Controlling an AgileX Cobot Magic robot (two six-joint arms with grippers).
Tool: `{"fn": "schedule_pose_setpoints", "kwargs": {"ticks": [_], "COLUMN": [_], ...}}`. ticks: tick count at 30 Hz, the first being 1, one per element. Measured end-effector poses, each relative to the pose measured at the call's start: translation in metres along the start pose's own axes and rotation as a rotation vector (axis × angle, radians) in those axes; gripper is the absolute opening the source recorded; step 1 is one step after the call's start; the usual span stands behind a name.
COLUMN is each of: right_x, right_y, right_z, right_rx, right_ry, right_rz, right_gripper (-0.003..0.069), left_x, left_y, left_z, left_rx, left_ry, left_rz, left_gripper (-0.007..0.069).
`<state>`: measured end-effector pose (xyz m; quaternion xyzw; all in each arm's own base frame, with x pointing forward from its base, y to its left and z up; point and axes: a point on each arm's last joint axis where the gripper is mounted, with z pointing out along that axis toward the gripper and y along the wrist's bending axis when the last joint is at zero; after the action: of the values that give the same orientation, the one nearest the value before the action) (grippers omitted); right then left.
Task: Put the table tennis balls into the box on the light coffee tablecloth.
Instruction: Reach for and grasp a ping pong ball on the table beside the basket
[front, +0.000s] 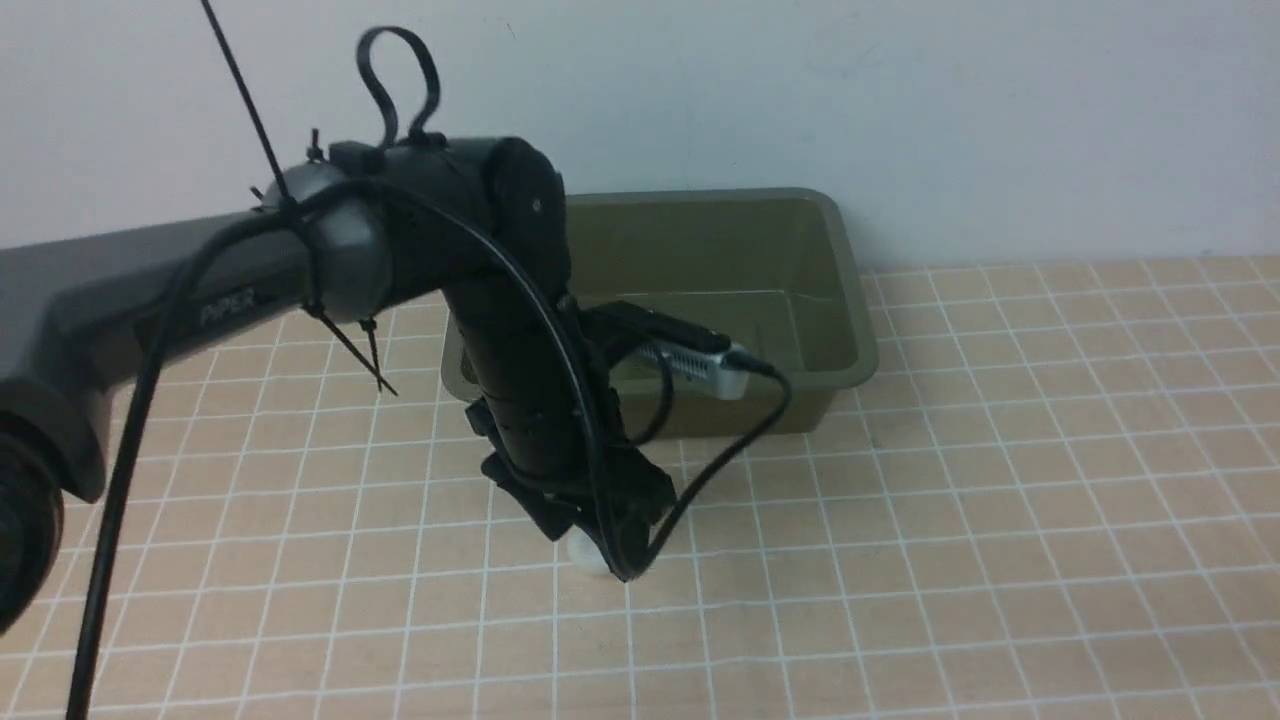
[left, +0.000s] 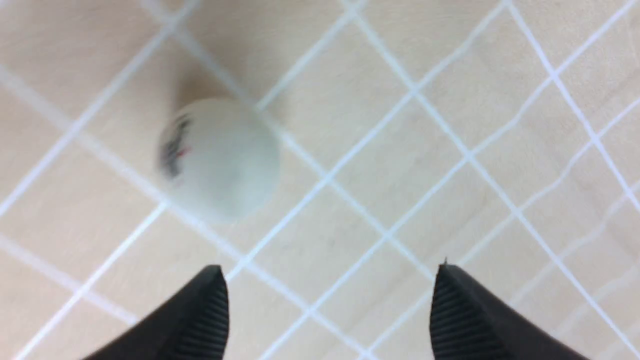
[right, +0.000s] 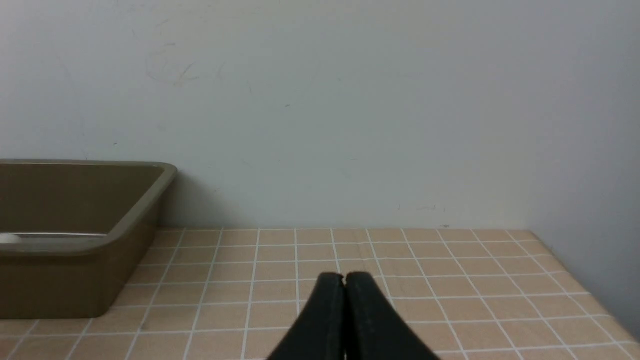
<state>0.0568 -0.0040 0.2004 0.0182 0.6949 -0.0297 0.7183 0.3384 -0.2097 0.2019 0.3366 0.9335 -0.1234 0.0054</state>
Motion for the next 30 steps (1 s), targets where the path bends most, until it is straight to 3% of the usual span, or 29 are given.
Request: {"fn": "schedule_pose_setpoints", "kwargs": {"ticks": [10, 26, 30], "right_x": [0.0, 0.0, 0.0], "right_y": [0.0, 0.0, 0.0], "right_z": [0.0, 0.0, 0.0], "right_rx": [0.0, 0.0, 0.0], "right_ry": [0.0, 0.0, 0.0], "right_rz": [0.0, 0.0, 0.0], "right_gripper": [-0.0018, -0.0018, -0.0018], "left_x": [-0.006, -0.018, -0.019], "left_y": [-0.008, 0.002, 0.004], "left_z": [0.006, 0.039, 0.046], "left_rx": [-0.242, -0.252, -0.252], "left_ry": [-0.021, -0.049, -0.048], "left_rz": [0.041, 0.039, 0.04], "left_gripper": [0.0449, 0.0445, 0.0372]}}
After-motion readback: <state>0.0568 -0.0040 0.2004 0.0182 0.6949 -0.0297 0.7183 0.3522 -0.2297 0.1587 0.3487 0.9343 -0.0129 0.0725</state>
